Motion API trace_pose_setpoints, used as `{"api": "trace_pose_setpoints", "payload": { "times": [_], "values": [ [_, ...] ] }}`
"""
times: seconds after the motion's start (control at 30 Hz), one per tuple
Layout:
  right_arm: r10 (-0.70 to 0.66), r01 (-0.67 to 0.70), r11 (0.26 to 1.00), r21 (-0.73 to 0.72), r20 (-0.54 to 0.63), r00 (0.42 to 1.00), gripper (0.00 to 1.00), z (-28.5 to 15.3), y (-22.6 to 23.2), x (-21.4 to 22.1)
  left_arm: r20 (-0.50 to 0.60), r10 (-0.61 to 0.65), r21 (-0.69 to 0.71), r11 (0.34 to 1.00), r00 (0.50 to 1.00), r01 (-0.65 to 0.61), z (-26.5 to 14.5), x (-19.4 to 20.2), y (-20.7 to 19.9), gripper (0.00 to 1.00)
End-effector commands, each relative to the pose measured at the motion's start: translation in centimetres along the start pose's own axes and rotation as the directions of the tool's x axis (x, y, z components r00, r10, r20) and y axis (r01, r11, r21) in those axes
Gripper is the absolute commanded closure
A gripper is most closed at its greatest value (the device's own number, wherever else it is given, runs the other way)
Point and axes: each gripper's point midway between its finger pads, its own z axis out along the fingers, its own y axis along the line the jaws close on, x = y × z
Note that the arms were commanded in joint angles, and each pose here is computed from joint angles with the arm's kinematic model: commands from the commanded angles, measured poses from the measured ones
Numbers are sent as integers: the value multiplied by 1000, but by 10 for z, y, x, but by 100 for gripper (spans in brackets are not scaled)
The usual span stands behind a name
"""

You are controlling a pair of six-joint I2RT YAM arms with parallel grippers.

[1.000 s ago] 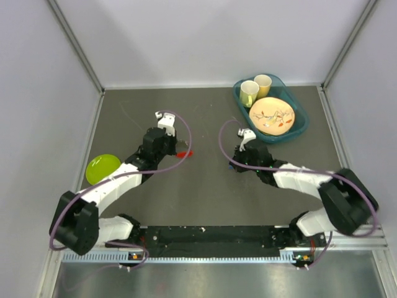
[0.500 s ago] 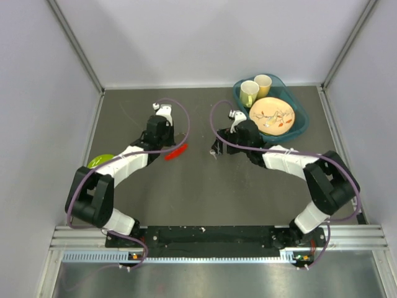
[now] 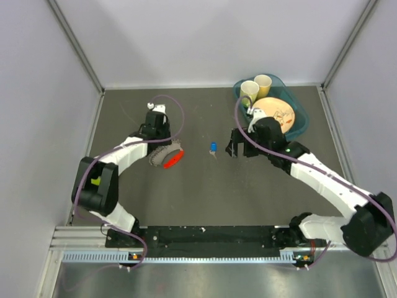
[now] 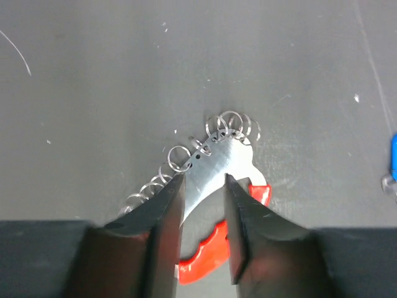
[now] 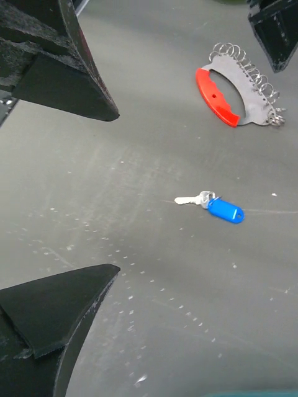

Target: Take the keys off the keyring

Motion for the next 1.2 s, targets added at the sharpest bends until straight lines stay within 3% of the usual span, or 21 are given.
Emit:
{"api": "trace_pose_setpoints", "payload": {
  "times": [0.0,0.13,0.17,0.2,0.33,0.4,0.43,0.5,0.6,0.77,1.17],
  "values": [
    [44,-47,998,51,54,998,1,-50,-5,-10,165,-21,78,997,986,9,-60,-66,-16,51],
    [73,-77,997,25,124,990,1,-94,6,-30,243,4,171,984,970,-47,-108,-85,-29,28],
    [96,-100,995,23,133,986,1,-101,7,-32,242,22,297,950,970,-95,-124,-82,-51,25],
    [108,-112,994,14,162,981,1,-115,8,-35,294,24,371,918,956,-137,-151,-90,-63,1],
    [121,-114,993,-43,213,970,1,-144,14,-34,357,-14,617,754,934,-225,-221,-76,-101,1],
    [129,-116,991,-69,226,965,1,-151,17,-33,450,-53,693,650,891,-311,-265,-76,-114,1],
    [129,-108,989,-101,234,964,1,-158,21,-32,427,-74,724,626,901,-291,-266,-62,-115,1],
    [139,-113,987,-116,245,960,1,-164,22,-29,499,-111,742,567,860,-357,-298,-59,-118,1],
    [147,-114,984,-140,258,955,1,-171,23,-23,518,-135,750,547,845,-373,-313,-41,-113,1],
    [146,-109,983,-147,267,953,1,-172,19,-13,549,-173,732,571,818,-371,-318,-28,-103,1],
    [149,-108,984,-144,313,938,1,-174,16,-16,548,-135,719,580,826,-382,-314,-28,-103,1]
  ]
}}
